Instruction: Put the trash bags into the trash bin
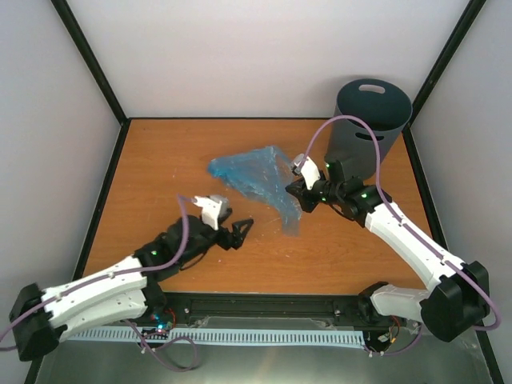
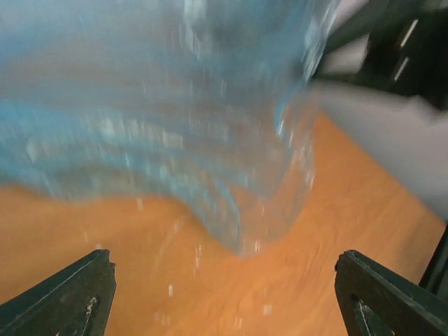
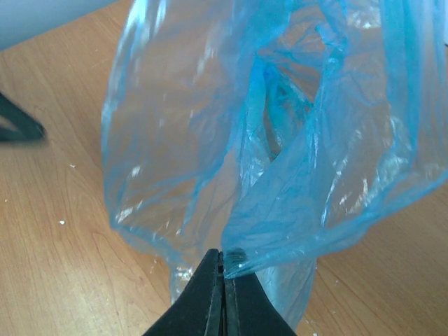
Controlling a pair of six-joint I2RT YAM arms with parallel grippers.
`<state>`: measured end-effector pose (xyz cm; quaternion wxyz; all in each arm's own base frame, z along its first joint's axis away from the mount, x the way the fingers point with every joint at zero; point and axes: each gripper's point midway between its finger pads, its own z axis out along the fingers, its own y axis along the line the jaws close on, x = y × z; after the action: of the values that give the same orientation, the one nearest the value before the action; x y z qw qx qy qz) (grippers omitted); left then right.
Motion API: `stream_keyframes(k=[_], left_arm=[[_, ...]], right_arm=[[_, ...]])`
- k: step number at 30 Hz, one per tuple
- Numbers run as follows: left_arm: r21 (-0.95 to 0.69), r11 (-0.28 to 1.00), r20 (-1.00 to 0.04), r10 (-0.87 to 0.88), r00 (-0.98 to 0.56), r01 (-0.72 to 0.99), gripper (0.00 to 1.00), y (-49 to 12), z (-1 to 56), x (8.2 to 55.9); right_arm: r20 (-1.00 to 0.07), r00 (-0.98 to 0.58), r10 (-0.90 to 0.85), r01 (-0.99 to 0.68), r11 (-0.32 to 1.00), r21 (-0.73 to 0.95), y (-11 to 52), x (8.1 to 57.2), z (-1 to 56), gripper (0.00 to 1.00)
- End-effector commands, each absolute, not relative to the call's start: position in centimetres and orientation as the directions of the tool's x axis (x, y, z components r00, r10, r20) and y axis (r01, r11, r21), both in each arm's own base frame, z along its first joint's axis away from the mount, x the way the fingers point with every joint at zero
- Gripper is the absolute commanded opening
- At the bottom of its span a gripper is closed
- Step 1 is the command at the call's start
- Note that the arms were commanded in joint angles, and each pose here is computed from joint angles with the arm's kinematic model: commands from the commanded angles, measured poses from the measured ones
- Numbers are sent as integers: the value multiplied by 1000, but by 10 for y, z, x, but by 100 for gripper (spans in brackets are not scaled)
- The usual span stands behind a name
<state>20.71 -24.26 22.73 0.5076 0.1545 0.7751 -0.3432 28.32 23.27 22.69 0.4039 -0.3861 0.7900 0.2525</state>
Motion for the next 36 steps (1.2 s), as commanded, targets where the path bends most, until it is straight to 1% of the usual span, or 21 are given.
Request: stream_keyframes(k=[1,4,7,12,16,19,20,22,23,24,26,29,30,32,34,35,36], left_arm=[[-480,599,-846,-126,-517,641,87,-286,201,192],[-427,633,-877,-116,-466,645,89,-308,204,205],[-431,655,-877,-142,-460,620,90,-324,203,221],[-477,691,-850,-204,-486,543,91,-339,187,243],[-471,765,-842,-240,-484,440,91,-343,171,267],[-452,812,-838,-244,-487,370,89,-347,157,281],[-445,823,-837,-242,-490,354,86,-347,153,285],[-438,842,-832,-246,-497,316,82,-343,143,287],[-435,851,-830,-252,-498,294,79,-338,139,288],[-429,860,-830,-255,-495,276,74,-333,135,288],[-407,879,-839,-251,-483,250,59,-321,131,287],[-352,910,-863,-225,-452,220,43,-299,134,285],[-329,921,-873,-214,-438,207,36,-290,137,285],[-286,940,-891,-189,-413,187,18,-274,143,282],[-251,947,-912,-163,-376,199,5,-261,158,278],[-244,944,-921,-154,-359,222,1,-258,166,275],[-233,938,-930,-138,-341,257,1,-257,175,271]], right_arm=[[-820,-397,-413,-815,570,107,233,285,216,3],[-824,-390,-411,-848,509,148,240,274,217,3],[-829,-383,-407,-874,451,182,246,263,221,3],[-834,-374,-405,-873,457,169,245,263,221,3],[-833,-375,-406,-877,446,177,246,262,222,3],[-837,-370,-404,-877,450,171,245,261,224,3],[-837,-371,-403,-875,455,168,245,262,224,3],[-840,-365,-402,-873,462,159,243,262,225,3],[-840,-363,-402,-872,466,154,243,263,226,3],[-841,-361,-403,-871,469,149,242,263,226,3],[-842,-360,-403,-865,481,139,241,265,227,3],[-838,-364,-407,-855,502,127,238,270,225,3],[-836,-365,-410,-852,509,122,237,271,224,3],[-834,-364,-415,-846,522,110,236,274,223,3],[-832,-361,-421,-836,541,90,232,278,222,3],[-831,-359,-425,-827,557,73,229,281,222,3],[-829,-355,-432,-817,574,51,226,285,222,3]])
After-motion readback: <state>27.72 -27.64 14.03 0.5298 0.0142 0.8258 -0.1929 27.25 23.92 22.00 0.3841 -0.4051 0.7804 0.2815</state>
